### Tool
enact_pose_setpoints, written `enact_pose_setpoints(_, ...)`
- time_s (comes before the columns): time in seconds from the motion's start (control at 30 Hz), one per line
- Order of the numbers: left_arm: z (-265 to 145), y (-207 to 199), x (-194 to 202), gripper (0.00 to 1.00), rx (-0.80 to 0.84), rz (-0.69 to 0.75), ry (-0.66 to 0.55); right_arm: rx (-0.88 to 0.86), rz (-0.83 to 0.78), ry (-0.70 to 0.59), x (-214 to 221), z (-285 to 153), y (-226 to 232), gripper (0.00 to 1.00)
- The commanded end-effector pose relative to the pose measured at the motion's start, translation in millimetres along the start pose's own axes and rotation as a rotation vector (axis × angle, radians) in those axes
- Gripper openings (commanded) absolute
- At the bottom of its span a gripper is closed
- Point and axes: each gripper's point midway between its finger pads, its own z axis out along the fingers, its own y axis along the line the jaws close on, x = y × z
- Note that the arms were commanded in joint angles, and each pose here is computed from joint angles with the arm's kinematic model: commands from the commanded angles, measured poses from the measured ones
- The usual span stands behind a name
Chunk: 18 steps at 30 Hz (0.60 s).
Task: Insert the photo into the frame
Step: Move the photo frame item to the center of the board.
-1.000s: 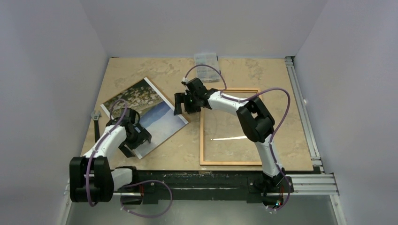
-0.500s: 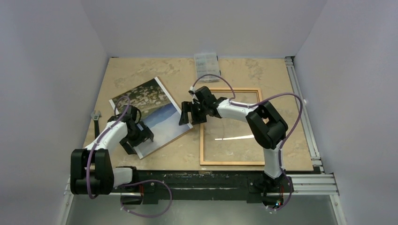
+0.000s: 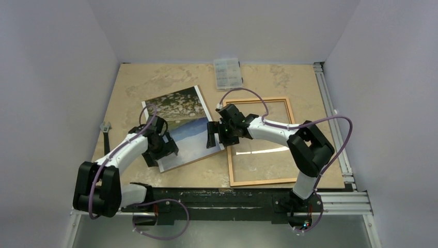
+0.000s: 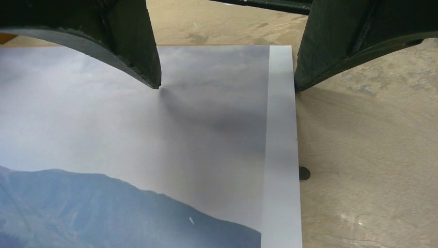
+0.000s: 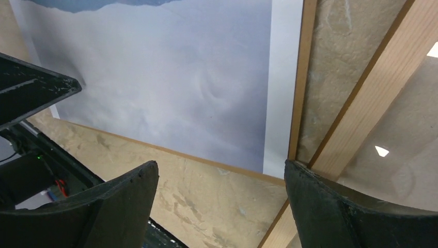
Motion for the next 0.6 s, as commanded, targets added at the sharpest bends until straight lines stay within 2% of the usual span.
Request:
enact_pose_setpoints(0.0,-9,-6,-8,0.96,0.055,-0.067,-0.107,0.109,-0.062,-0.066,-10,-16,-8,0.92)
enact_pose_setpoints(0.2,-37,20,-3,0.96,0.034,-0.109,-0.195,0.175,-0.09,-0.107,-20,-23,-12,0.93)
enact_pose_setpoints(0.33,-48,28,-2,0.96,0.035,-0.133,-0.232,0.203,-0.1,-0.119,-24,-27,-14,0.89)
enact_pose_setpoints(0.57,-25,14,6,0.95,0.094,-0.109,-0.168,0.182,-0.102,-0.129,-28,-27,-9,0.84)
